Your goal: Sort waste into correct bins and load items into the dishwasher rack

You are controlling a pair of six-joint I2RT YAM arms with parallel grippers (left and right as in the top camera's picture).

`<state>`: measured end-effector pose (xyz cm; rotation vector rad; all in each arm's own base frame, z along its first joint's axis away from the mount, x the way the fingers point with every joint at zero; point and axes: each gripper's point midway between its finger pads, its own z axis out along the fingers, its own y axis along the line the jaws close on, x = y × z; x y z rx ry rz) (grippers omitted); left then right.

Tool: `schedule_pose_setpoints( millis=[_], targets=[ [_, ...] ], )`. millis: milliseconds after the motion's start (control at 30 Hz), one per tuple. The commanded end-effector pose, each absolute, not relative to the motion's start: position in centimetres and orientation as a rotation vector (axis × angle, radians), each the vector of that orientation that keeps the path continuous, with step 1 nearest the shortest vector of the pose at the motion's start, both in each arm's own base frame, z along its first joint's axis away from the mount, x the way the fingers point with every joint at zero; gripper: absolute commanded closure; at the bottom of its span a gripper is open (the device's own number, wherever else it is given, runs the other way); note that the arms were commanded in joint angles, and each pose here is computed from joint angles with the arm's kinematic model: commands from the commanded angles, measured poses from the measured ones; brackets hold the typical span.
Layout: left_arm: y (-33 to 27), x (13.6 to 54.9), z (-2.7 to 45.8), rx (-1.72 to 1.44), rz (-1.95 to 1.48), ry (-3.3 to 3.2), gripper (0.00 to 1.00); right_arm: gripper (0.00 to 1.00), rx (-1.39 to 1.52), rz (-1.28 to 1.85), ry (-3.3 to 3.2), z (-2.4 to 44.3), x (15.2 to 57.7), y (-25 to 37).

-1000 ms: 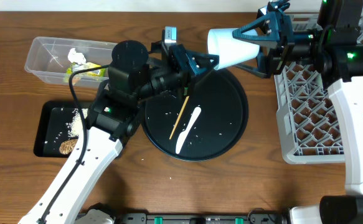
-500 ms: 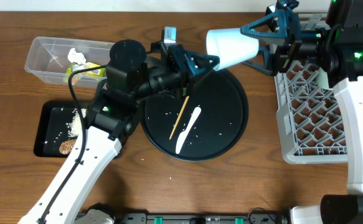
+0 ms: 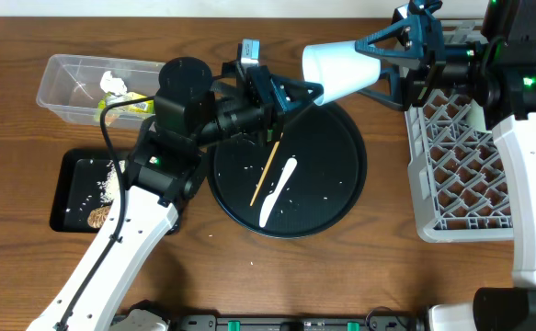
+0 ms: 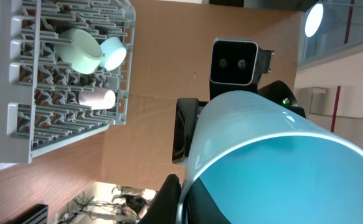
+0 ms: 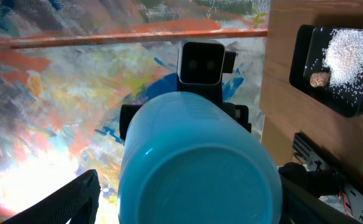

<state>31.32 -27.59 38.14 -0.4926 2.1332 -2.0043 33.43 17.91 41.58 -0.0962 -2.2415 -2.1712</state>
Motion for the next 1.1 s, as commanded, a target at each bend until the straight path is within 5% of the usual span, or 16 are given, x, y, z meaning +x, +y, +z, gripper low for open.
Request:
schedule_pose_setpoints(
  millis=[0,367,733,1067],
  targets=[
    [-27.8,30.6,38.6,-0.445,-2.04,2.157,0.94,0.24,-0.061,-2.201,-2.266,41.9,33.4,17.4],
    [-28.1,29.6,39.3,-0.379,-2.1,2.171,0.94,0.22,-0.035,-2.214,-2.277,42.1,33.5,17.4],
    [-28.0,29.4,39.4,-0.356,-2.112,2.177,0.93,0.33,-0.018,-2.221,-2.284,42.1,33.5,17.4],
    [-26.6,30.3,39.4,-0.381,-2.101,2.161,0.94,0.27,0.02,-2.227,-2.242,42.4,32.9,17.4]
  ],
)
